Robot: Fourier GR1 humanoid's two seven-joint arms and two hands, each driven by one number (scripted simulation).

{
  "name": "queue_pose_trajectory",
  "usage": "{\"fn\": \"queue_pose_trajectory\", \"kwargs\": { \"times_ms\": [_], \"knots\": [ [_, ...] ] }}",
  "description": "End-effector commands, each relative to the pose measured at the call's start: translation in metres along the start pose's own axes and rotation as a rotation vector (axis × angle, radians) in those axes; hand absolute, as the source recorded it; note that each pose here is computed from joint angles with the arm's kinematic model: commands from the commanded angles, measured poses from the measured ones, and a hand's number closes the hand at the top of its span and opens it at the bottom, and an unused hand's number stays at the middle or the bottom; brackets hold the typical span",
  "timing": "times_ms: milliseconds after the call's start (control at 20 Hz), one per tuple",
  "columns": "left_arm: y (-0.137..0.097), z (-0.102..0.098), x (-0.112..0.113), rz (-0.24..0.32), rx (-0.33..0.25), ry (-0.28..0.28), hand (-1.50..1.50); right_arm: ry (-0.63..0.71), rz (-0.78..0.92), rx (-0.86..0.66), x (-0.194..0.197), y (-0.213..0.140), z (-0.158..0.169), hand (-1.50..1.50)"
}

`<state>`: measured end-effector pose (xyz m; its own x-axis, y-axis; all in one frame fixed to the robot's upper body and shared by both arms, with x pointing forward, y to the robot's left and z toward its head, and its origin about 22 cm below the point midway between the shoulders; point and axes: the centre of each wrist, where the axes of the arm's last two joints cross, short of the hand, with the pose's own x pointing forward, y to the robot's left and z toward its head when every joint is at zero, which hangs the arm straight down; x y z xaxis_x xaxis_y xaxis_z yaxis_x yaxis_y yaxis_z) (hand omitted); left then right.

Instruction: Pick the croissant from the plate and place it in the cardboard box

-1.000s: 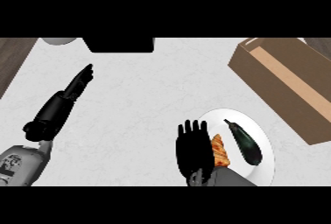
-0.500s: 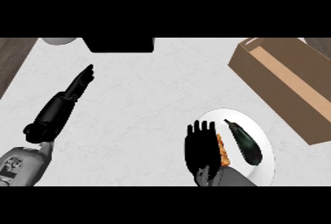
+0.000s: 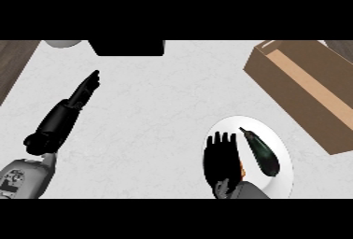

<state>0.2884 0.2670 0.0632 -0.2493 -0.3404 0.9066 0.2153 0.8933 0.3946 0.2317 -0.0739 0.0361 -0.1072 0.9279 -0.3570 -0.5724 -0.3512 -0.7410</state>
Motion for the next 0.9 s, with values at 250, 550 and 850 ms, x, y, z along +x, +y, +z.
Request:
{"fn": "queue_pose_trajectory", "kwargs": {
  "times_ms": [250,550,850],
  "knots": [
    [-0.006,0.003,0.008,-0.006,0.012,-0.001,0.00,0.129,-0.015,0.017,-0.010,0.016,-0.021,-1.50],
    [0.019,-0.011,-0.008,-0.007,-0.004,-0.005,0.00,0.016,0.032,0.023,-0.005,0.035,-0.018,1.50],
    [0.018,-0.005,0.003,-0.018,0.007,-0.011,0.00,-0.069,0.092,-0.115,-0.001,0.028,-0.033,1.50]
  ]
}}
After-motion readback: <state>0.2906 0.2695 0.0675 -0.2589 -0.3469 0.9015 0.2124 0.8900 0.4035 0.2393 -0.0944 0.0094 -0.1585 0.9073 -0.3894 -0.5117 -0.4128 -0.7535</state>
